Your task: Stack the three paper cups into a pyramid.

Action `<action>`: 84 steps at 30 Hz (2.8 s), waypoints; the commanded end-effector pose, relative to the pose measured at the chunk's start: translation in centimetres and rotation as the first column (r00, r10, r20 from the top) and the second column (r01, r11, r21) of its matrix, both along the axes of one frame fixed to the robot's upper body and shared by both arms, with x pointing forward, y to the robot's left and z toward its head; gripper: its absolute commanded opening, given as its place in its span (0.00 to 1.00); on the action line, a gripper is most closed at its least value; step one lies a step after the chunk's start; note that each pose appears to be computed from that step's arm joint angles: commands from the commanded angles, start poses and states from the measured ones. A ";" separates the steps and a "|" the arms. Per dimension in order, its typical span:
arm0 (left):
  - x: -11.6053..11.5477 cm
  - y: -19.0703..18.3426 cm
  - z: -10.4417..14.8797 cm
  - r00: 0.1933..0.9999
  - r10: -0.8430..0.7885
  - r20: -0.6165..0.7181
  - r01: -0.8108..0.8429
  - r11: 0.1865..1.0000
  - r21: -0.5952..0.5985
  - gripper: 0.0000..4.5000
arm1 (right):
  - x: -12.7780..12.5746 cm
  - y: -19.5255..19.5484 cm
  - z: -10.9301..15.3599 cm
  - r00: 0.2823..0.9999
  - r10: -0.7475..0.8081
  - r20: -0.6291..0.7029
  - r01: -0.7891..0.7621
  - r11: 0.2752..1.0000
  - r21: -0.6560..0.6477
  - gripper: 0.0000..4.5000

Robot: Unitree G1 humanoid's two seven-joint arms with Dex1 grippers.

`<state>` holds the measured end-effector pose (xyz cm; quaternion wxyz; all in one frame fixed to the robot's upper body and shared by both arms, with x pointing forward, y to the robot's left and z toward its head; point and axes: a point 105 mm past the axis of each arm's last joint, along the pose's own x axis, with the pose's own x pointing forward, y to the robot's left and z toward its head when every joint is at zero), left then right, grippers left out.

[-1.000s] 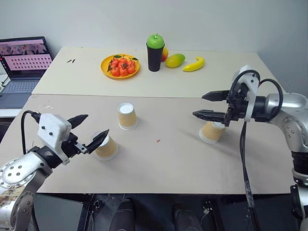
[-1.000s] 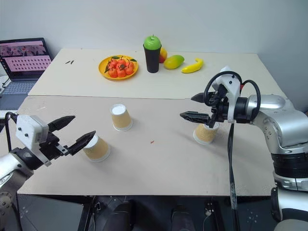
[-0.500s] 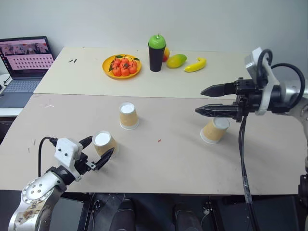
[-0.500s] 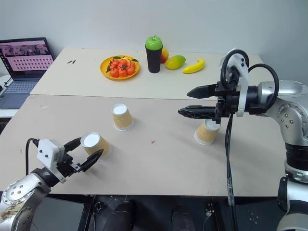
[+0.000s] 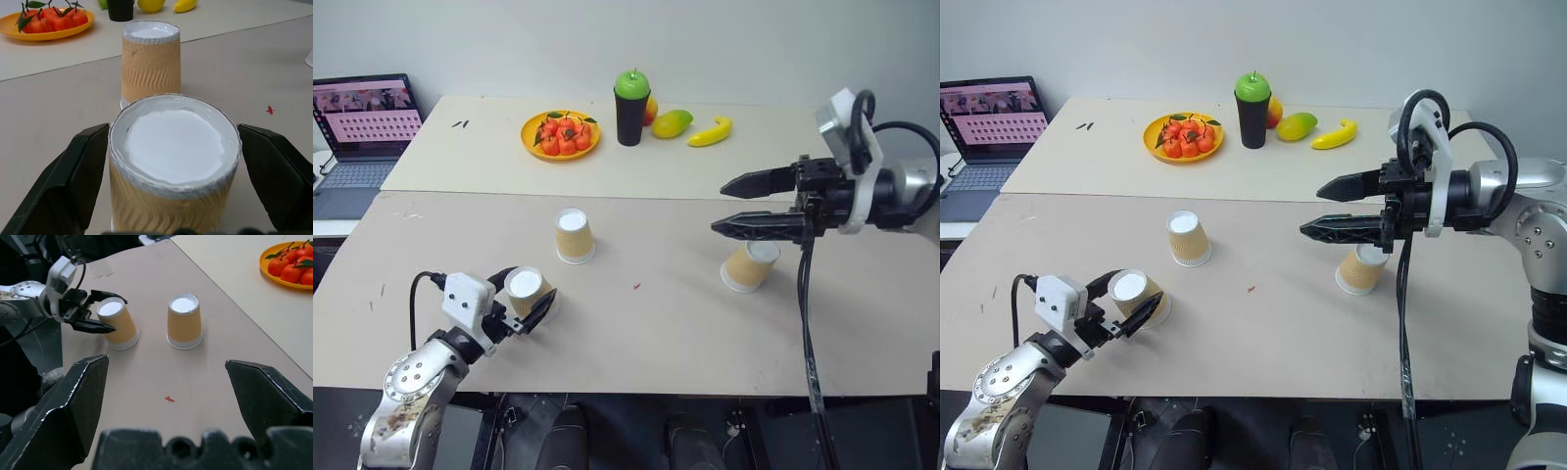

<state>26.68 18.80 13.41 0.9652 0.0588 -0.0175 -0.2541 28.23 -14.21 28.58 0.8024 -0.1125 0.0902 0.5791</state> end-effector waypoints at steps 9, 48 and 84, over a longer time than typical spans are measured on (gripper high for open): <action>0.1 -1.2 0.8 0.999 -0.042 0.025 0.042 0.999 0.008 0.97 | -0.8 -1.0 1.4 0.998 -0.014 0.067 0.014 1.000 0.004 1.00; 4.2 -16.5 3.9 0.647 -0.759 -0.075 0.762 0.640 0.094 0.71 | -3.1 -1.9 1.2 0.975 -0.191 0.112 0.187 0.981 0.044 1.00; 6.5 -17.5 15.2 0.717 -0.657 0.233 0.666 0.744 0.052 0.98 | -2.8 -1.7 1.3 0.967 -0.221 0.125 0.214 0.974 0.070 1.00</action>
